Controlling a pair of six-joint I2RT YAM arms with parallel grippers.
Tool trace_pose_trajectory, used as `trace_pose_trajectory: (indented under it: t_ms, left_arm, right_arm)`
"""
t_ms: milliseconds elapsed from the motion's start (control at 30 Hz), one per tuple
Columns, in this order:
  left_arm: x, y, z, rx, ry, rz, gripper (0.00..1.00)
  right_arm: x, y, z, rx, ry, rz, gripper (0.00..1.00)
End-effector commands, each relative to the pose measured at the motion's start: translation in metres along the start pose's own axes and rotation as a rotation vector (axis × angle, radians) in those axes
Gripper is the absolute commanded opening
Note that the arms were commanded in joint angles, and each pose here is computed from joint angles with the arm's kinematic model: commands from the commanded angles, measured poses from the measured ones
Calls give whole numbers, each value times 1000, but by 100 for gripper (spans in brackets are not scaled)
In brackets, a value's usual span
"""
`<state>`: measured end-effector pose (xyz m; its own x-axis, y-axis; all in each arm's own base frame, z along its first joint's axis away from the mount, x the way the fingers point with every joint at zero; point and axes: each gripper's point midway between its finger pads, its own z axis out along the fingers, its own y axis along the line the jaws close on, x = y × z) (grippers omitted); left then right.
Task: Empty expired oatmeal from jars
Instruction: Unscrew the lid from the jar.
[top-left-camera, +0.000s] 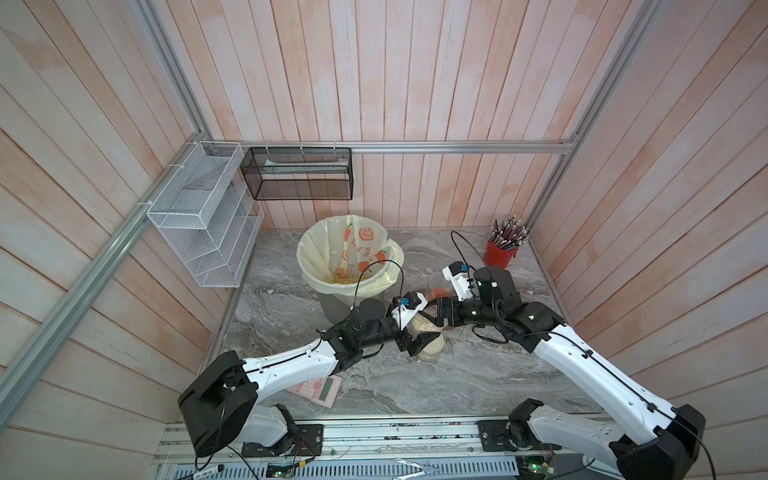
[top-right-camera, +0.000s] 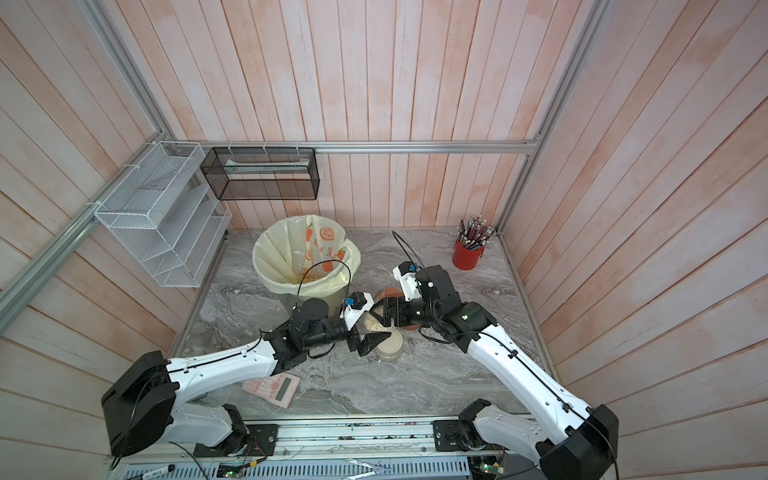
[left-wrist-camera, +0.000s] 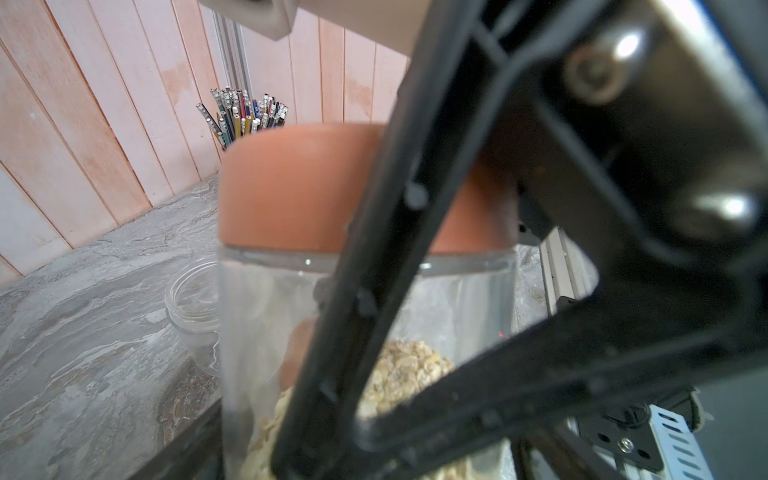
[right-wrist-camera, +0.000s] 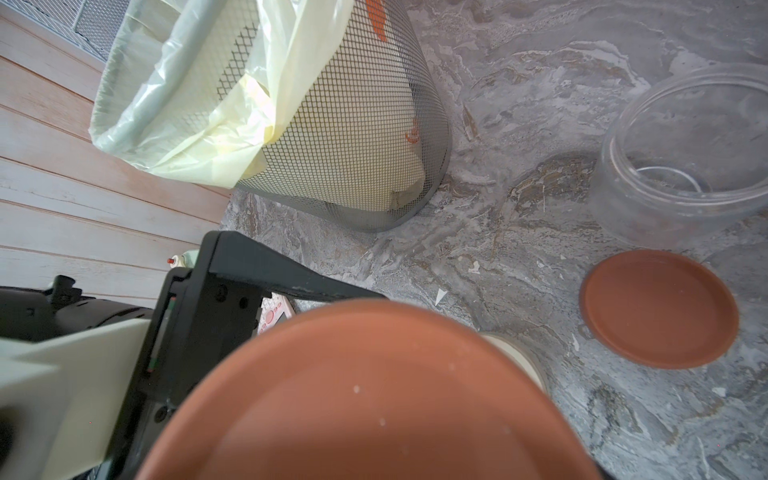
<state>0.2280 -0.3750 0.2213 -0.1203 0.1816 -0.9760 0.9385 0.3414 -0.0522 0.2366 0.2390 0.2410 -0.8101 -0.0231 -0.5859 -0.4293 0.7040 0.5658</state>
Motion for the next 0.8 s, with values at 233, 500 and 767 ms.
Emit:
trace_pose_trajectory:
  t_ms: [233, 500, 767]
  left_arm:
    - [-5, -8, 6, 50, -4, 12, 96]
    - [-6, -7, 6, 45, -10, 6, 96]
    - [-9, -5, 8, 35, -21, 1, 96]
  right_arm:
    - [-35, 39, -27, -125, -136, -51, 32]
    - [-34, 41, -30, -134, -139, -49, 32]
    - [-32, 43, -29, -141, -133, -50, 32]
